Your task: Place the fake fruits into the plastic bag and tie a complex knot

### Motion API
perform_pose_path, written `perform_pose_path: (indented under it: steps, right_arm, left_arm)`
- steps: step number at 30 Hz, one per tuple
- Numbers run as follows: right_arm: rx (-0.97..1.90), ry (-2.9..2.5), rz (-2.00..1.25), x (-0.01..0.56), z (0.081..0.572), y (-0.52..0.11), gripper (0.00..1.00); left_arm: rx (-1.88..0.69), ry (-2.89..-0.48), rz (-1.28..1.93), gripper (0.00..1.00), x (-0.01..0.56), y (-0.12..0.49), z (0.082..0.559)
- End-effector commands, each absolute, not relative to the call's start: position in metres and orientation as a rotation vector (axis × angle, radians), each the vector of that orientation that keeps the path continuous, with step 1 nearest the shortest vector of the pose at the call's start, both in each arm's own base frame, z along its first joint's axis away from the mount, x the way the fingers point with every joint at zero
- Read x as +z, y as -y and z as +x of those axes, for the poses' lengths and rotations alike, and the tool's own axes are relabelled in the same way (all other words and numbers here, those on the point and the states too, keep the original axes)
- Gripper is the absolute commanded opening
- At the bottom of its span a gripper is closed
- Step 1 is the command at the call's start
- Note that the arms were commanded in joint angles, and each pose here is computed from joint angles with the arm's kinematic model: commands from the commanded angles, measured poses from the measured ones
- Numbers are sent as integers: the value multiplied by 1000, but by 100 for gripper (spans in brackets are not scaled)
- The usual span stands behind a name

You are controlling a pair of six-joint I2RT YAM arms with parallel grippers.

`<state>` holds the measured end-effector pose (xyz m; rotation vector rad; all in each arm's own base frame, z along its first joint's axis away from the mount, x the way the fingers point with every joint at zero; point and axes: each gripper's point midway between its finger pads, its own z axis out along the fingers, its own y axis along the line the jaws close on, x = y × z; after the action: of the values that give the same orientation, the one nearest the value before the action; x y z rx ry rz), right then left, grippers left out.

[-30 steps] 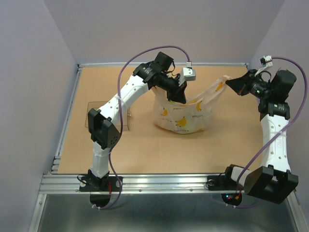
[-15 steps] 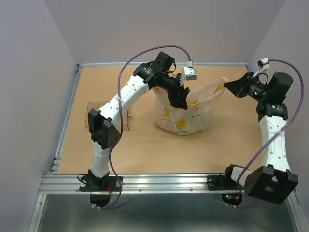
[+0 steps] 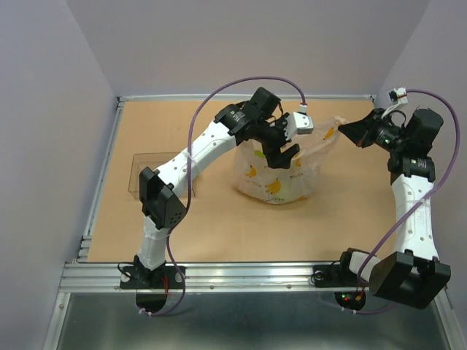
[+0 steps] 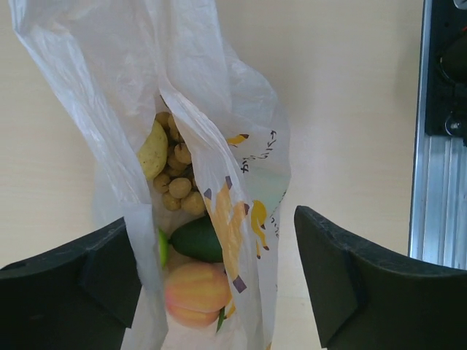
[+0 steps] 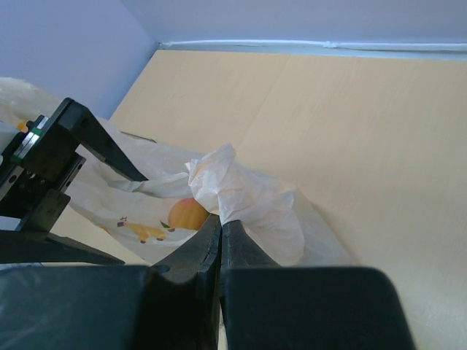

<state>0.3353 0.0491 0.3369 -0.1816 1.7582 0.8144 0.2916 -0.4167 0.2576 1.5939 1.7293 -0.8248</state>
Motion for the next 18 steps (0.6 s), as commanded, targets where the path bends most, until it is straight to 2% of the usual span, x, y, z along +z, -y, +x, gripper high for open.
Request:
perform_pose_path:
  steps: [1,3,6,7,8,9,12,13,18]
  right_arm:
    - [782,-1711,-241,347,332,-53,1]
    - [779,-1713,-237,346,333,-52,0]
    - [771,-1719,-232,344,336,-50,0]
    - [770,-1719,-234,344,336,-50,0]
    - [772,-1725,-228,342,338,-49,0]
    - [773,-1728,-225,341,339,-49,1]
    - [781,-1751,-208,330,347,-46,0]
    - [784,-1757,-202,327,350,-45,1]
    - [826,-1801,-130,291,376,-42,0]
  left_arm:
    - [-814,-1678,1679,82,258,412,282]
    - [-814,-1691,1710,76,250,409,277]
    - [-803,-1680,1775,57,233,405,274]
    - [-791,-1677,1795,48,227,404,274]
    - [-750,-1689,1806,33,214,401,279]
    - [-729,-1686,1819,27,208,400,281]
    - [-682,-1703,1809,3,184,393,294]
    - [-681,-1703,1798,0,181,391,297]
    - [-724,-1701,1764,0,159,387,309]
